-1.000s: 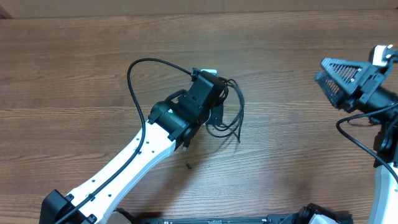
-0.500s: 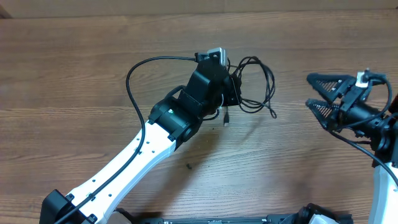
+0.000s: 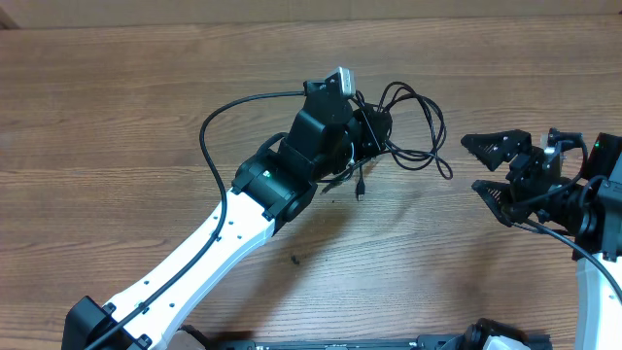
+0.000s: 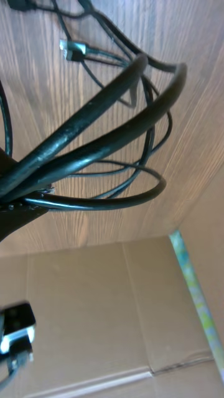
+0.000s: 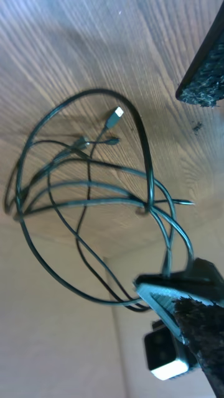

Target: Untangle cables

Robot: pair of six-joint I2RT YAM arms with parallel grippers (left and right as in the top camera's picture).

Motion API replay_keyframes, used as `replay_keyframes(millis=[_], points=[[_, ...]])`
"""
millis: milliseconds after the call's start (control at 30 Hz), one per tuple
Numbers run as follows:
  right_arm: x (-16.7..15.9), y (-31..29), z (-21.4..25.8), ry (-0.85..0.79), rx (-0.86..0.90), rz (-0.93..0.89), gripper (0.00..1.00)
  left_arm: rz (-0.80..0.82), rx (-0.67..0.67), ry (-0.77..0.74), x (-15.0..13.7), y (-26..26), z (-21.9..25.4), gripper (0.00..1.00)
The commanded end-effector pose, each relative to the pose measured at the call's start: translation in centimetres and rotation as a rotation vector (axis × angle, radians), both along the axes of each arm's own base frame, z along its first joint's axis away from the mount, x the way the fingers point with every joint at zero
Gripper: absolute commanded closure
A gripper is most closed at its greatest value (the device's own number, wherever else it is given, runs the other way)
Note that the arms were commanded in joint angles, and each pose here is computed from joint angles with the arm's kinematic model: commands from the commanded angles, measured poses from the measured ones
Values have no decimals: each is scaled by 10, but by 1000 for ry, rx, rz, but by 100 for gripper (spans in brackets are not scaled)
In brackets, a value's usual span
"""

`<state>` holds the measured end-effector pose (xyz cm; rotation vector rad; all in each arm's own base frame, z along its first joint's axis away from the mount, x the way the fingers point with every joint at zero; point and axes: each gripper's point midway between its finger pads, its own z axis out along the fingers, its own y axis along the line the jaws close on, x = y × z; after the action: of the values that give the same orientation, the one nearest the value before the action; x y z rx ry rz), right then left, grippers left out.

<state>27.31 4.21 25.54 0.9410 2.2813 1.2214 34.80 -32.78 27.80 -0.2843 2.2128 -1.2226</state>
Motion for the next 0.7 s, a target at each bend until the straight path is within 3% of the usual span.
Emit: replay_keyframes(millis=[0,300,667], points=[[2,-6,1,49,13,-80,0,21,-91,47,1,-3,13,96],[-3,-4,-2,241,199,-244,0,-2,-201,78,-3,-13,29,96],[-2,-4,-2,307,273,-312,2,-40,-222,80,-15,-27,33,96]])
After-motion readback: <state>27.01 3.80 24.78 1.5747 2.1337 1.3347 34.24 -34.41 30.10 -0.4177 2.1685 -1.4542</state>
